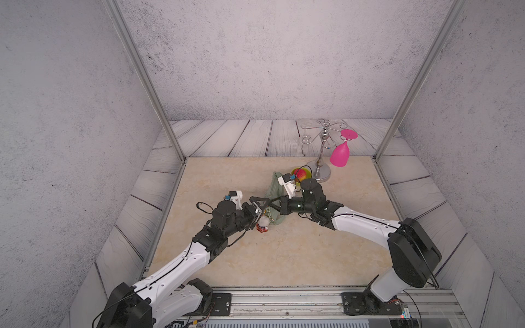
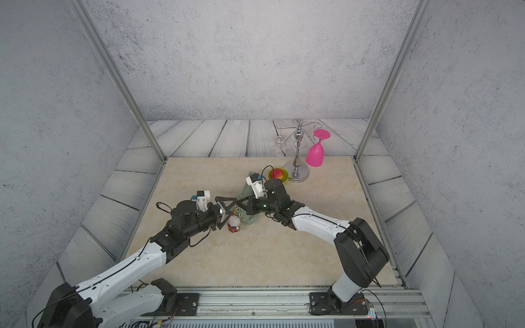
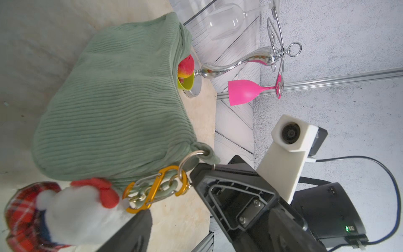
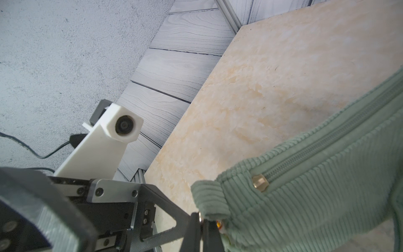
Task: Remove the decoration from the bag
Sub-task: Pick up the bag from the center of the board.
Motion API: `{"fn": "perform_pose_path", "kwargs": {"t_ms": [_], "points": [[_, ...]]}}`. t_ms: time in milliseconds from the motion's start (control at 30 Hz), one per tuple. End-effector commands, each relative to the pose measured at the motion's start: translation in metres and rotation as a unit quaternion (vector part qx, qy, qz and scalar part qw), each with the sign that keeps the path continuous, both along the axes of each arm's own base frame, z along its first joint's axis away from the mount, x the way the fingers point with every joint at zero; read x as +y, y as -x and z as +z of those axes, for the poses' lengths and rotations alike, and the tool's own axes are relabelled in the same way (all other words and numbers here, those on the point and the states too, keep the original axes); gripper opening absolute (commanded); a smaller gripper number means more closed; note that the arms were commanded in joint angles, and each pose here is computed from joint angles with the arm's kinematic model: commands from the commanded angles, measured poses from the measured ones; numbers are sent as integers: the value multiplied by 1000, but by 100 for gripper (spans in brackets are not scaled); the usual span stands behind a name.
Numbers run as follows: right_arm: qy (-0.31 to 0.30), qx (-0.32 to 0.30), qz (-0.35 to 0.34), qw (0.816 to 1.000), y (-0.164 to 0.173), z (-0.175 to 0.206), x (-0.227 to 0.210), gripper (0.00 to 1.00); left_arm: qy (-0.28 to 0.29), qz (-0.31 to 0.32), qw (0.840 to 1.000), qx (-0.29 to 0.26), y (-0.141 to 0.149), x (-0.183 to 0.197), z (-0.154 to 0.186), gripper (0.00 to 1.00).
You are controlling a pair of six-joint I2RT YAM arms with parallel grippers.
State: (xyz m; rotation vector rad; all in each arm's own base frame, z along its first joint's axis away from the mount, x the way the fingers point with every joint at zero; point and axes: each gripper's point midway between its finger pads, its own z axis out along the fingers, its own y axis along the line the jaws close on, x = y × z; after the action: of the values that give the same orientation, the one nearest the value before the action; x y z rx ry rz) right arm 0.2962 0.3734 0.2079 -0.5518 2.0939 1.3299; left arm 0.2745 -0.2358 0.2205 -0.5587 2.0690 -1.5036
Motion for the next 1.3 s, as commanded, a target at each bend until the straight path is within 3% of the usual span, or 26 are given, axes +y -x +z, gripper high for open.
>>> {"fn": "perform_pose_path", "kwargs": {"t_ms": [0,367,800,1067,1267], "points": [[-16,-25,5,1000,-5,21,4,0,25,-9,999,-24,0,-8,22,90],[-76,27,31,996,5,33,8,0,12,-5,1000,-18,1,-9,15,90],[-121,173,34,977,12,20,0,0,-4,10,999,-44,-6,-5,28,90],[-101,178,20,979,14,7,-8,0,-27,39,997,-59,-10,11,29,91],[-91,173,15,981,11,2,-11,0,-33,-14,996,-78,6,3,46,90]]}}
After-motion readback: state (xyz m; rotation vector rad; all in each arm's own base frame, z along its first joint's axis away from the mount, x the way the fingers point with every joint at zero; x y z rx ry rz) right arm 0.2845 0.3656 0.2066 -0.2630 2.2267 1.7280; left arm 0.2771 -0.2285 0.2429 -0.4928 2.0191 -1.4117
